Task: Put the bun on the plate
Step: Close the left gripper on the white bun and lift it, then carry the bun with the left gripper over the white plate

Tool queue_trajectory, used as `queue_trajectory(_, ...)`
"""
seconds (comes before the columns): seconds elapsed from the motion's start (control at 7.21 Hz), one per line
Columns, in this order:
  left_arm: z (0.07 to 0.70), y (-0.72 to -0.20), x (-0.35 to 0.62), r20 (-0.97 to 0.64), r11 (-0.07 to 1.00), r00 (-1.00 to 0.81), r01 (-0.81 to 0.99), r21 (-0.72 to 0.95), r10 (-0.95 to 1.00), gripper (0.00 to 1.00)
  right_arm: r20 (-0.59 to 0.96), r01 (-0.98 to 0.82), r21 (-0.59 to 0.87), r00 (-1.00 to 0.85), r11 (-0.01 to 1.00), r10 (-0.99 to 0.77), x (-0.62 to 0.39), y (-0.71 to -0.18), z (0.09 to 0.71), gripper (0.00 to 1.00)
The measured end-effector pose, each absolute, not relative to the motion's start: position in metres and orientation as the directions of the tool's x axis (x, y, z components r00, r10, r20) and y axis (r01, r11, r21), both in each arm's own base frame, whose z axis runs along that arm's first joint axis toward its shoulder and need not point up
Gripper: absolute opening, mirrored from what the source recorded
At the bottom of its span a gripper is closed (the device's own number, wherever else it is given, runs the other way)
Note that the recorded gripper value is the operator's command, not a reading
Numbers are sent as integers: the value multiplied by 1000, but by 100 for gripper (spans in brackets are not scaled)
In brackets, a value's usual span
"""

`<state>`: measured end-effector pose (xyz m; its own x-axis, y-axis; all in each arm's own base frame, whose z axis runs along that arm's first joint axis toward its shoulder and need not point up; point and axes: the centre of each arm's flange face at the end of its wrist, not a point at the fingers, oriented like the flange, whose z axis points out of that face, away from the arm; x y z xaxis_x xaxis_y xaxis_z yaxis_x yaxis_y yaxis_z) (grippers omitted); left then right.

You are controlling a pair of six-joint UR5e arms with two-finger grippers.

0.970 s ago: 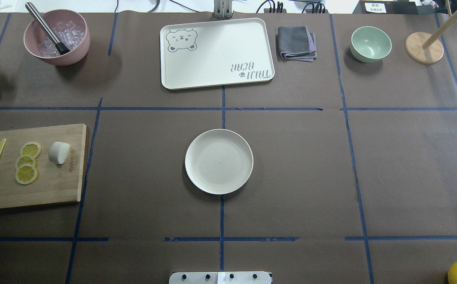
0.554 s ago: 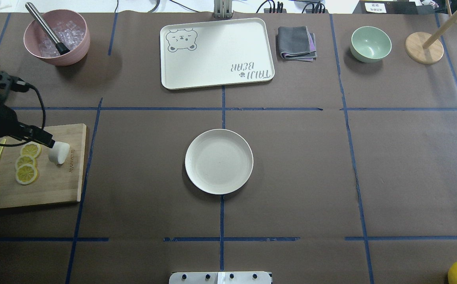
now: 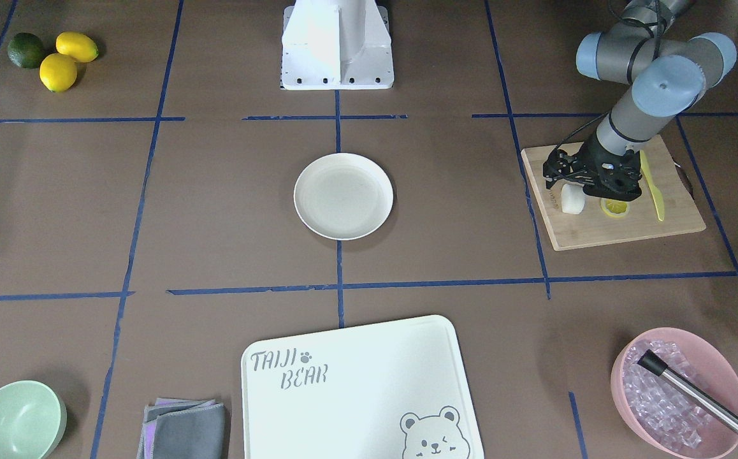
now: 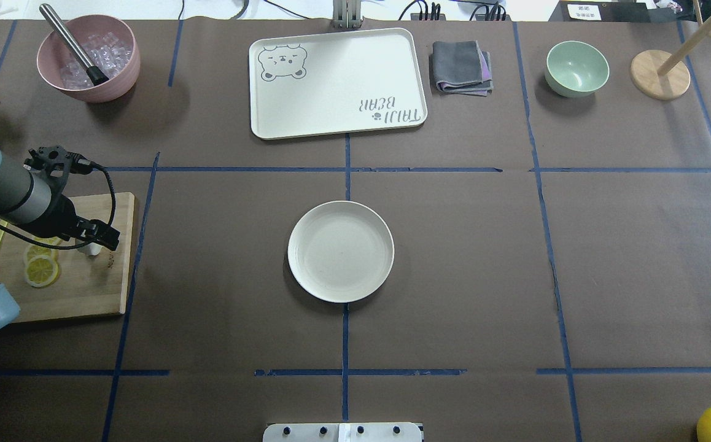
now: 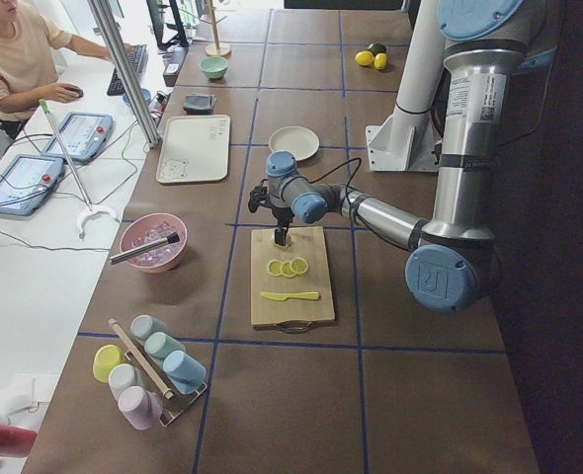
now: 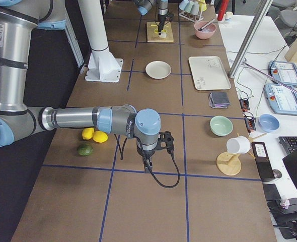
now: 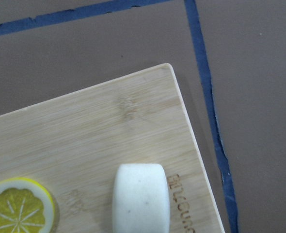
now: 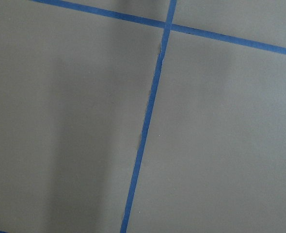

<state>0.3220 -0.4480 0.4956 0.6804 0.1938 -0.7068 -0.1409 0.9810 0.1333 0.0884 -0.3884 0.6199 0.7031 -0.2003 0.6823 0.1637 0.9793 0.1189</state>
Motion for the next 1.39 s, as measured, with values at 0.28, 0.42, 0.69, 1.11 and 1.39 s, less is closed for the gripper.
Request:
queue_trajectory(0.28, 495, -455, 330, -704, 980, 681, -147, 138, 201, 45, 682, 164, 120, 703, 979, -201, 88, -389, 619, 100)
queue_trajectory(0.42, 495, -457, 331, -703, 979, 682, -147, 139, 202, 38, 682, 164, 121, 703, 979, -201, 88, -389, 619, 100)
queue_trajectory(0.69, 494, -458, 330, -702, 979, 683, -145, 141, 202, 30, 682, 164, 121, 703, 979, -202, 88, -389, 619, 100)
queue_trajectory(1.11, 459, -472, 338, -715, 980, 670, -123, 155, 197, 31, 683, 163, 122, 702, 979, -202, 88, -389, 618, 100)
queue_trajectory(1.39, 376, -499, 374, -733, 994, 671, -63, 92, 111, 32, 683, 163, 123, 702, 979, -203, 88, -389, 618, 100)
